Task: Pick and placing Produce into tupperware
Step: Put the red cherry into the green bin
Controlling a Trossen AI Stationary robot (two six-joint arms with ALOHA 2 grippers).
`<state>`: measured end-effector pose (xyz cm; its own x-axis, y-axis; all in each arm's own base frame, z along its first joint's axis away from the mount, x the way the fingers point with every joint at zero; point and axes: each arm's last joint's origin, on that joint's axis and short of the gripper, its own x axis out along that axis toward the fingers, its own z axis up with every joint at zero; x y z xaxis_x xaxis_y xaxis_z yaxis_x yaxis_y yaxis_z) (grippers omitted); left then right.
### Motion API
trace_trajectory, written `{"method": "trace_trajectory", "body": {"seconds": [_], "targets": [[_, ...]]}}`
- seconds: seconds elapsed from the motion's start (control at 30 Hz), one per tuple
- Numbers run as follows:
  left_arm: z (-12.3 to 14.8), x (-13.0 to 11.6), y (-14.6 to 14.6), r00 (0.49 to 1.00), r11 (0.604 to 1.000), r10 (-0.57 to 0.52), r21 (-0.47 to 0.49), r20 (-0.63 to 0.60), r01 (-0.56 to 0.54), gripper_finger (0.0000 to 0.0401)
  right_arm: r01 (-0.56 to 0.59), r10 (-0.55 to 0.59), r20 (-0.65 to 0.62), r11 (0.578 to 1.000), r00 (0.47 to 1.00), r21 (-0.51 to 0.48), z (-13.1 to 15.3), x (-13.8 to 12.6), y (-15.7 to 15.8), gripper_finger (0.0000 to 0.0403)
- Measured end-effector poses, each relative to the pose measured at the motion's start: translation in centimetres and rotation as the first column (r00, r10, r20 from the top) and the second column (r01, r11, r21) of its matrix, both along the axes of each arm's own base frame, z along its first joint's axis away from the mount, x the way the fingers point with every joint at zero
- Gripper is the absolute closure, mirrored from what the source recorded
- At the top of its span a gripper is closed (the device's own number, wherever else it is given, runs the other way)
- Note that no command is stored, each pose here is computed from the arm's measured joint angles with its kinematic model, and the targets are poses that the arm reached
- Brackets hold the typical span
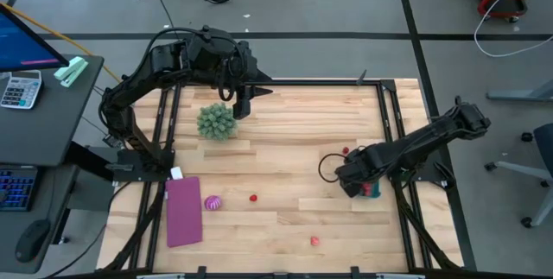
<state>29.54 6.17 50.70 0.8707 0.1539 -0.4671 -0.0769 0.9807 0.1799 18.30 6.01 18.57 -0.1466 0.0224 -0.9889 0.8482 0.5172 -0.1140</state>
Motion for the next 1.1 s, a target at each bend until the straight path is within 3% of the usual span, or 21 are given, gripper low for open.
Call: {"method": "trace_trajectory", "body": {"seconds": [0.2,0.37,0.5,0.6,0.83,1.1], "targets": [[0.0,0.0,0.0,1.0,1.0,0.0,0.0,0.001,0.0,0.0262,0.041,-0.041,0.092,0.999,0.995,0.003,3.7,-0.1,-1.3,0.0099],[0.0,0.0,0.0,1.0,1.0,-0.001,0.002,0.002,0.001,0.0255,0.097,-0.058,0.287,0.988,0.956,-0.12,6.5,-0.1,-2.6,0.0103],[0.0,0.0,0.0,1.0,1.0,-0.001,0.002,0.001,0.001,0.0253,0.152,-0.071,0.357,0.967,0.932,-0.204,6.9,0.0,-3.3,0.0103],[0.0,0.0,0.0,1.0,1.0,-0.001,0.002,0.0,0.001,0.0256,0.14,-0.05,0.347,0.961,0.937,-0.239,6.9,0.2,-3.9,0.0104],[0.0,0.0,0.0,1.0,1.0,-0.001,0.003,0.003,0.001,0.0263,-0.029,0.113,0.284,0.958,0.952,-0.284,5.9,1.8,-6.3,0.0115],[0.0,0.0,0.0,1.0,1.0,0.0,0.001,0.003,0.0,0.0253,-0.101,0.108,0.107,0.993,0.988,-0.066,1.9,4.2,-9.4,0.0125]]}}
